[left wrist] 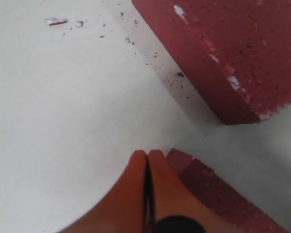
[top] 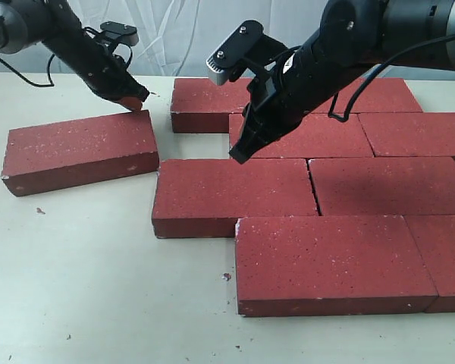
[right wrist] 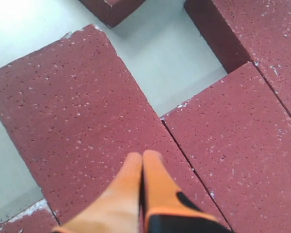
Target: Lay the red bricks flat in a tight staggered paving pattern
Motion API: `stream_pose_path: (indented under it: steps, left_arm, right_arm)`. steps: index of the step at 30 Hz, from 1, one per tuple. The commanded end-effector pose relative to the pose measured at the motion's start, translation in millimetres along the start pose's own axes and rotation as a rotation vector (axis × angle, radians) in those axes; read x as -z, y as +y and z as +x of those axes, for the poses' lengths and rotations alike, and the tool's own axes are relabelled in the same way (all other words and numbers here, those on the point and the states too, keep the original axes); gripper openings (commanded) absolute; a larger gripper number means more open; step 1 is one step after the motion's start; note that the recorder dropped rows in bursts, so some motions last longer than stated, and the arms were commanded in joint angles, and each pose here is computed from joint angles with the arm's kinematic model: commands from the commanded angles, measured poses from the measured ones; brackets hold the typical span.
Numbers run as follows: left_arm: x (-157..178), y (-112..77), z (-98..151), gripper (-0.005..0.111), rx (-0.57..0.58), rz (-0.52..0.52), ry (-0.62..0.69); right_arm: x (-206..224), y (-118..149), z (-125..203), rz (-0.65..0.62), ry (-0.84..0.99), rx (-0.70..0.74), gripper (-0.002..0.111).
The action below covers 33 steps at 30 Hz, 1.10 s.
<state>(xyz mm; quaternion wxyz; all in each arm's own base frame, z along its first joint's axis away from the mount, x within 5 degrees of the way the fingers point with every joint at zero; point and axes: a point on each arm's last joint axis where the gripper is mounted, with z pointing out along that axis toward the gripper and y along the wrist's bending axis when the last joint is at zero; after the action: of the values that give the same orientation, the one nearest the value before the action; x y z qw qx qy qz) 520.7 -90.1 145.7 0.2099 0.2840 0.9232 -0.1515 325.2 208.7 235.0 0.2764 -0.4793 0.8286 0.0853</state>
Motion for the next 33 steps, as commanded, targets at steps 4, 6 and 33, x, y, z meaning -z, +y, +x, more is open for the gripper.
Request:
stream_pose_path:
  steps: [4, 6, 33]
  left_arm:
    - [18, -12.0, -7, 0.0, -0.082, 0.049, 0.004]
    - [31, -17.3, -10, 0.0, -0.118, 0.068, 0.01]
    - [148, -43.6, 70, 0.0, 0.151, -0.139, -0.006]
  right_arm:
    - [0, -2, 1, 0.007, -0.006, 0.0, -0.001]
    - [0, -2, 1, 0.007, -0.006, 0.0, -0.001]
    - [0, -2, 0, 0.012, -0.014, -0.002, -0.001]
